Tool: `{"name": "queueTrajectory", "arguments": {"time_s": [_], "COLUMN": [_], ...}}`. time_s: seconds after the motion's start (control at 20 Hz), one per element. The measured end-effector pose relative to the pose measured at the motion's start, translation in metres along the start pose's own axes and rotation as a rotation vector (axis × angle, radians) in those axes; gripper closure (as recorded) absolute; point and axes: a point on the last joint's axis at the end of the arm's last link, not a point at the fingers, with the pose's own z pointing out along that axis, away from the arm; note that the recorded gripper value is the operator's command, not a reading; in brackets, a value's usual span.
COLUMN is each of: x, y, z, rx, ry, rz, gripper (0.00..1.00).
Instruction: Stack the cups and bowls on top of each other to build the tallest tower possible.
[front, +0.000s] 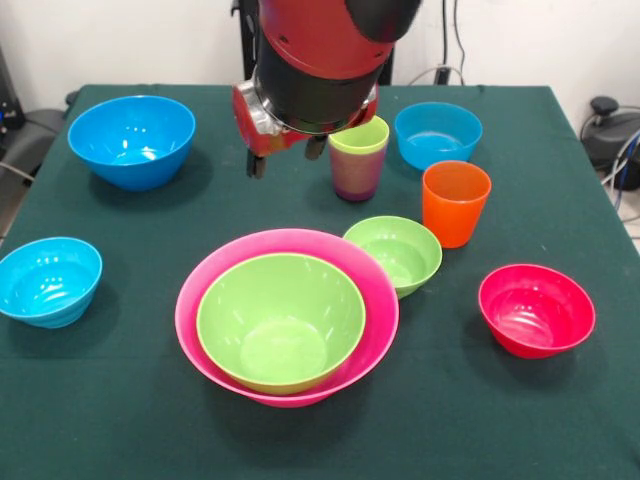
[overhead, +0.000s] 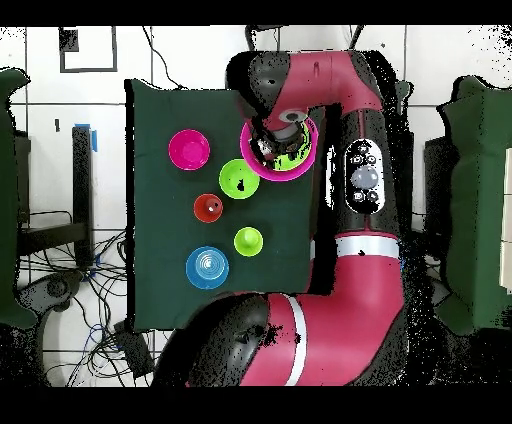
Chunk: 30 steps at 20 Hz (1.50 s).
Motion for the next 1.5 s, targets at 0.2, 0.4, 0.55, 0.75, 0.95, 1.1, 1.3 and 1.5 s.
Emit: {"name": "queueTrajectory", "arguments": {"time_s": [0.2,0.4,0.55,0.75,0.95,1.1,1.3,1.5], "x": [-0.003,-0.005,-0.007,-0.006,-0.001,0.005,0.013,0.019], "y": [0.005,0.009,0.011,0.004,-0.006,-0.018,-0.037,-0.05], "z": [-0.005,-0.012,-0.02,-0.037,-0.051,-0.064,-0.078,-0.083], "rx": [-0.007,-0.011,0.0,0.026,0.037,0.043,0.059,0.063], "ry": [0.011,0.023,0.04,0.086,0.116,0.134,0.126,0.111], "rz": [-0.041,-0.066,-0.076,-0.072,-0.06,-0.047,-0.031,-0.014], "gripper": [0.0,0.0,0.0,0.0,0.0,0.0,0.0,0.0]}}
